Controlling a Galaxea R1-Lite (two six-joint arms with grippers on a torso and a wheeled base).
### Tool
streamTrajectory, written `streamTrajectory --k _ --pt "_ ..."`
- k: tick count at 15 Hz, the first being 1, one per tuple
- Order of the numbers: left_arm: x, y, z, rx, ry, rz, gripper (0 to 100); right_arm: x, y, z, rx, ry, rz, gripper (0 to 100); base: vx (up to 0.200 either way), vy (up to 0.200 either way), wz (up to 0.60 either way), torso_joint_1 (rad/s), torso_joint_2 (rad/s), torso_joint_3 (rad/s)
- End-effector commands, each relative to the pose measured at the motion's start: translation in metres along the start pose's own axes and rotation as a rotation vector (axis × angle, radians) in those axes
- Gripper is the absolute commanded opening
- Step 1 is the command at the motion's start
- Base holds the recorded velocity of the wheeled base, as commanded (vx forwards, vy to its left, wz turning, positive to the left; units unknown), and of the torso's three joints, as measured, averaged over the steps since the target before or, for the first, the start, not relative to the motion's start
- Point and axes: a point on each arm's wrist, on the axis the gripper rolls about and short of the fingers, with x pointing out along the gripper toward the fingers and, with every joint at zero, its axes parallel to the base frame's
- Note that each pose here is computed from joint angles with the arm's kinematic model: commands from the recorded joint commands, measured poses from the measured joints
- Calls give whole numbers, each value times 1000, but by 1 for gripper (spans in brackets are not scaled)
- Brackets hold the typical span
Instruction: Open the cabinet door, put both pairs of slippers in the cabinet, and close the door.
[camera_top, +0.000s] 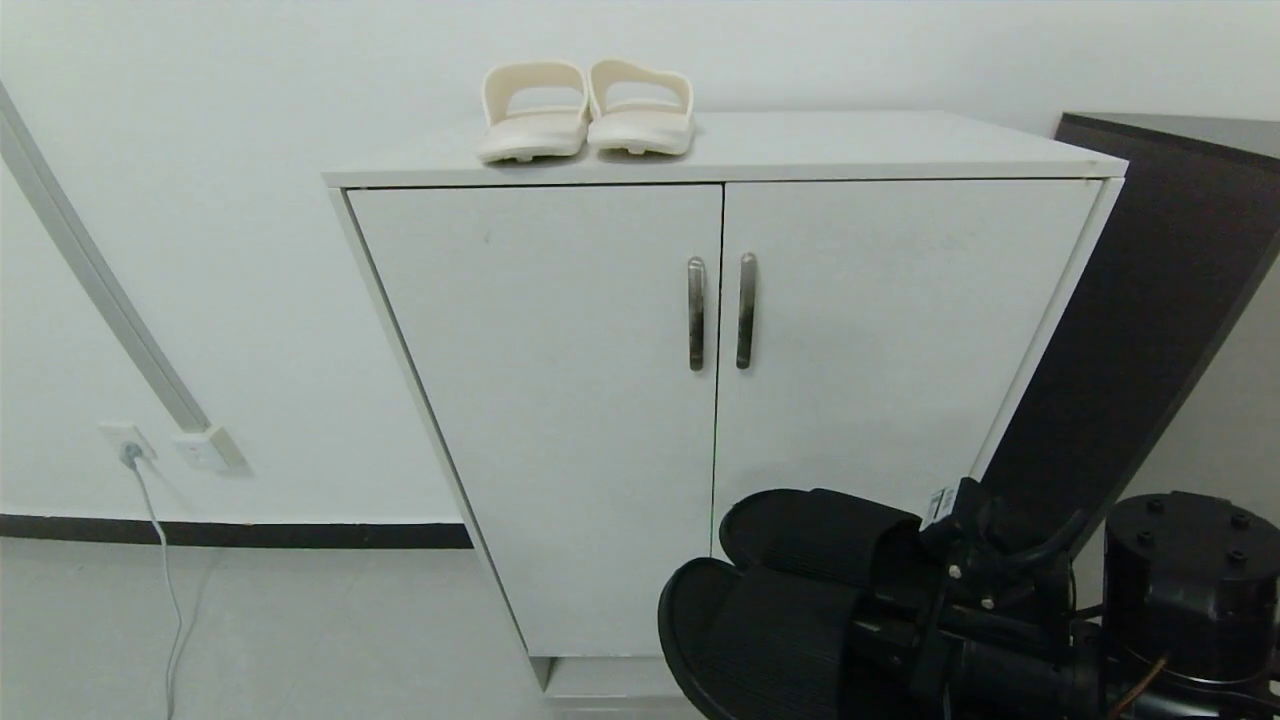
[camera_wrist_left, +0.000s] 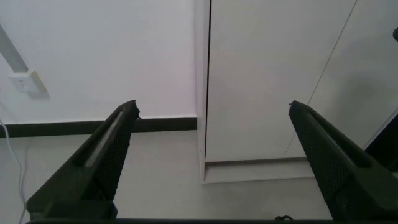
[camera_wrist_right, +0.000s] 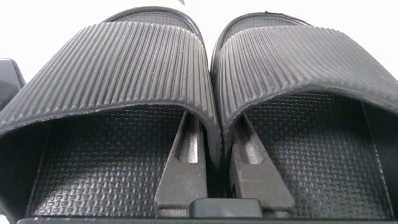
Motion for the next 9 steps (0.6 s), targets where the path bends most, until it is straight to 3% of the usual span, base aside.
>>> streamTrajectory --k 1,4,5,6,7,8,9 --pt "0 0 0 2 -1 0 100 0 0 -1 0 4 2 0 0 0 0 -22 427 408" --pt "0 0 2 27 -9 -1 100 1 0 -2 -4 7 2 0 0 0 0 -1 193 188" --pt "-2 0 11 33 -33 -10 100 1 0 -2 -7 9 2 0 0 0 0 0 0 0" --pt "-7 0 44 -31 -83 -47 100 0 0 -2 -7 7 2 0 0 0 0 0 0 0" --pt "-5 0 67 -107 -80 -73 100 0 0 -2 -7 8 -1 0 0 0 0 0 0 0" --pt "0 0 79 -125 -56 -91 100 0 0 -3 -8 11 1 0 0 0 0 0 0 0" --pt "15 -1 87 -127 18 -145 100 -1 1 -4 -5 16 4 0 0 0 0 0 0 0"
